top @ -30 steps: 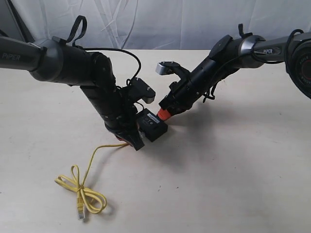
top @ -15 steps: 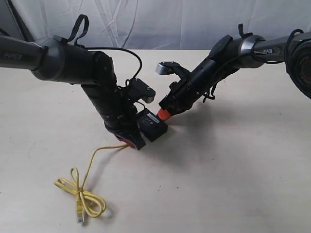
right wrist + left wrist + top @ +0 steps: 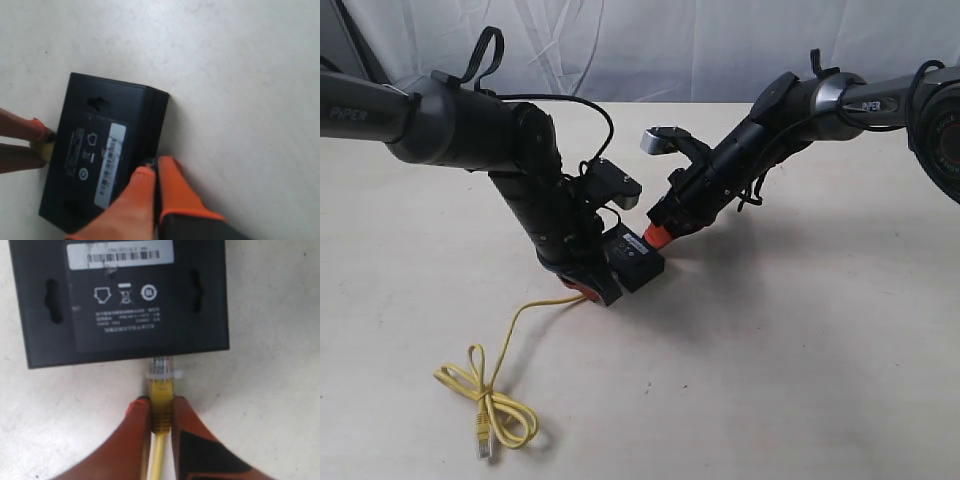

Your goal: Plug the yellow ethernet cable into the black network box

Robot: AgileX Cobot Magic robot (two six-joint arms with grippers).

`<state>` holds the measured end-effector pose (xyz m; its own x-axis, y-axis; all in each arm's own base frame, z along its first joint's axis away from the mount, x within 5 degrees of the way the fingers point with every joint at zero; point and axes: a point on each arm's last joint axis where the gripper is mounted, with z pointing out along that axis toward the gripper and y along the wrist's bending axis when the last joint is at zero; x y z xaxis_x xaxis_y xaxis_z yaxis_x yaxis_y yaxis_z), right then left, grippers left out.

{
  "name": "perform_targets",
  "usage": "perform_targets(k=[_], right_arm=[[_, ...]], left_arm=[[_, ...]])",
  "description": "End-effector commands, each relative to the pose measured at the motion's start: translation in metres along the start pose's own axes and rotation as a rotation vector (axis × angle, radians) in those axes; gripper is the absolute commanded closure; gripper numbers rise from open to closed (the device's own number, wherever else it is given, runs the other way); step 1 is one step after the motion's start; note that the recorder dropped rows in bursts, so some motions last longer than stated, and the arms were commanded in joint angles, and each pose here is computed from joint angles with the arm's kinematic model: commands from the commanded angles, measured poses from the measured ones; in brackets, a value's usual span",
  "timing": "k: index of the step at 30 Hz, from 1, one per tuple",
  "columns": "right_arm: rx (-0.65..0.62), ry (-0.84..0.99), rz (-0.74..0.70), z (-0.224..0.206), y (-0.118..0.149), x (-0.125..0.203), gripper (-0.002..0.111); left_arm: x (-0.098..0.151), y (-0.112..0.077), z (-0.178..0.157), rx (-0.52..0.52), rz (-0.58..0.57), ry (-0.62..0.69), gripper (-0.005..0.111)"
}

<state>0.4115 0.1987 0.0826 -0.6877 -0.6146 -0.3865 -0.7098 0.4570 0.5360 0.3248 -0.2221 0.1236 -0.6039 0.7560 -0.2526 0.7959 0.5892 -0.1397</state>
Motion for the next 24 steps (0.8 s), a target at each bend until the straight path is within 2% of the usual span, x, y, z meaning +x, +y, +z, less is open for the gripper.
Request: perform_targets(k=[1, 24], right_arm=[[-0.002, 0.073, -0.026, 0.0086, -0.0017, 0.0089, 0.109], [0.009, 0.088, -0.037, 0.0085, -0.0027, 0.0102, 0.109]], left_arm=[[-0.0018, -0.0001, 0.0003, -0.003, -0.003, -0.008, 0.107], [-0.0026, 0.0005, 0.0003, -0.010, -0.003, -0.017, 0.107]])
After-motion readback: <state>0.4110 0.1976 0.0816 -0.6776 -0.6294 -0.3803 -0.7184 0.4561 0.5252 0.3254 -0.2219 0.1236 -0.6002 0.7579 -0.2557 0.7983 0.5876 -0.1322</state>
